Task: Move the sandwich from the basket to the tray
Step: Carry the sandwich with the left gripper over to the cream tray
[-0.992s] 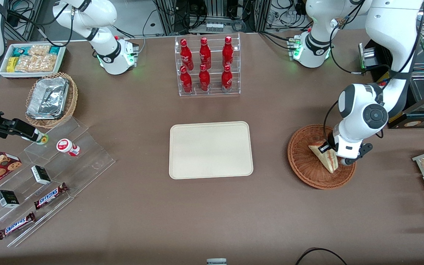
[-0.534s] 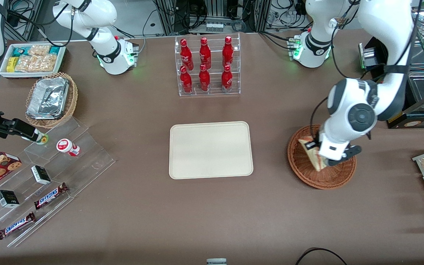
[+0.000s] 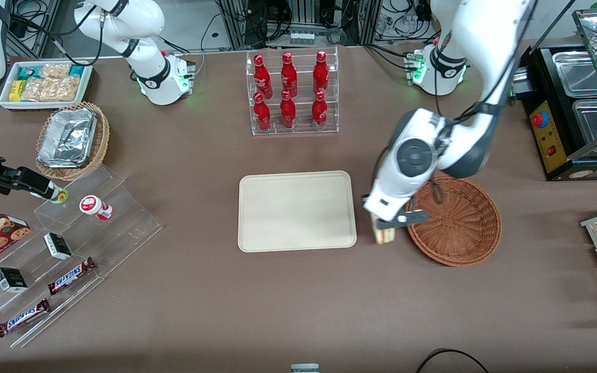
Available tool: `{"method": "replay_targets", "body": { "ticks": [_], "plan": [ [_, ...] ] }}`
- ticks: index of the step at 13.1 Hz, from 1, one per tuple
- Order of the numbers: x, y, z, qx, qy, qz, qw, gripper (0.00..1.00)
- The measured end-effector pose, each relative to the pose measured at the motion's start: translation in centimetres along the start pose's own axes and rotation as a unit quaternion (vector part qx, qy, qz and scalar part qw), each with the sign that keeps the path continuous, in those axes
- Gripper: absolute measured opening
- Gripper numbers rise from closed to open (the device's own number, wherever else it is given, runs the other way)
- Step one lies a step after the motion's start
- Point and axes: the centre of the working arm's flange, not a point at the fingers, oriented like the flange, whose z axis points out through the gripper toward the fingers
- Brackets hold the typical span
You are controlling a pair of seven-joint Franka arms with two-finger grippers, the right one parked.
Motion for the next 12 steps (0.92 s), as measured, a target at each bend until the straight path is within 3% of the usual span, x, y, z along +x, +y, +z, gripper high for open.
{"method": "replay_targets", "body": {
  "ticks": [4, 8, 12],
  "plan": [
    [-1.9, 7.4, 2.1, -0.019, -0.012, 0.005, 0.9997, 0.15],
    [-4.2, 13.7, 3.7, -0.03, -0.011, 0.008, 0.9995, 0.15],
    [-7.2, 18.6, 6.2, -0.031, -0.015, 0.011, 0.9994, 0.15]
  ]
}}
